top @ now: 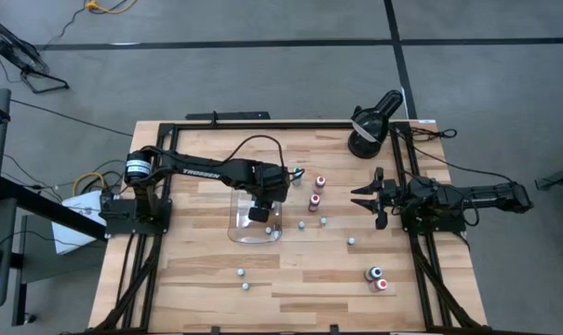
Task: Pick & Place food coloring
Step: Put the small orange food coloring bottle into the transparent bin, then put the small green food coloring bottle into the transparent bin
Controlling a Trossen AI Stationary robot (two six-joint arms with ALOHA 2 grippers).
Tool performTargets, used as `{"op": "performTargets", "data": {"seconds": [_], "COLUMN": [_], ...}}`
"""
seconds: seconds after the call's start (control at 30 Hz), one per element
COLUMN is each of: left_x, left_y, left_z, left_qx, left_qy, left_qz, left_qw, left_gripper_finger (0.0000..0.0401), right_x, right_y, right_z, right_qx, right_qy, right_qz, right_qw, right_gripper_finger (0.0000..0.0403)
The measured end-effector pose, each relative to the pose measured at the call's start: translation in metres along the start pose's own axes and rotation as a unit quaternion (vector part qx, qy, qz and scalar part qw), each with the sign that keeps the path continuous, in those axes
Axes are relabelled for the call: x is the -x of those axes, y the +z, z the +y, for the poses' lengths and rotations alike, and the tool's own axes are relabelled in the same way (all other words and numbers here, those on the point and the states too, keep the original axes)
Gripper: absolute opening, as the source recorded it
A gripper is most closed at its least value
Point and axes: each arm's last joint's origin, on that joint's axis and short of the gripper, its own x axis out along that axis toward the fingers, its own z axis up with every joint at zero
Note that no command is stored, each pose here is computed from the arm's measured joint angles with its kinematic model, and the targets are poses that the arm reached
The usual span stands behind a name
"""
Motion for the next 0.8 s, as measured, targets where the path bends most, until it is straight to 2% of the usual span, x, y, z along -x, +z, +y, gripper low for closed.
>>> {"op": "performTargets", "data": {"seconds": [0.7, 0.8], "left_x": [0.0004, 0.0076], "left_y": [-0.0003, 0.0], "left_z": [0.0009, 0.0012], "left_qx": [0.001, 0.0], "left_qy": [0.015, 0.023], "left_qz": [0.005, 0.0], "left_qw": [1.0, 1.0], "left_gripper_finger": [0.0118, 0.0118], "right_x": [0.0, 0.0], "right_y": [0.0, 0.0], "right_z": [0.0, 0.0], "right_qx": [0.0, 0.0], "right_qy": [0.0, 0.0], "right_qz": [0.0, 0.0], "right_qw": [1.0, 1.0], "right_gripper_finger": [0.0113, 0.0113]}}
